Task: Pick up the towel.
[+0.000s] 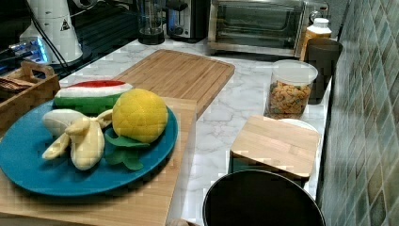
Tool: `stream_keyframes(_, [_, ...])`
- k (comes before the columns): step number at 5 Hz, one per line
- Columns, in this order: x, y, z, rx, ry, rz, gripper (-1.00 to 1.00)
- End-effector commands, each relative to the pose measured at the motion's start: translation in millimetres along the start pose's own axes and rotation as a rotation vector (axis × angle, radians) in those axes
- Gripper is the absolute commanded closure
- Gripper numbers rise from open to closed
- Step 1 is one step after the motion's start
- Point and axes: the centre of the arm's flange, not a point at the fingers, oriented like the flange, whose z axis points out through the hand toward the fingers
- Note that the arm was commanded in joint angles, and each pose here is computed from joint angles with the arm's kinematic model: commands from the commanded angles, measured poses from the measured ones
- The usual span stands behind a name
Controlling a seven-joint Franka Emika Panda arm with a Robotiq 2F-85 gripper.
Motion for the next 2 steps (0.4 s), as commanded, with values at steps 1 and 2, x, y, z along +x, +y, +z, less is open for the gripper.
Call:
stream_keyframes(1, [50, 38, -66, 0.004, 0.083, 0.1, 1.0])
stream_keyframes(2, [34, 39, -90, 0.019, 0.142, 0.067, 1.0])
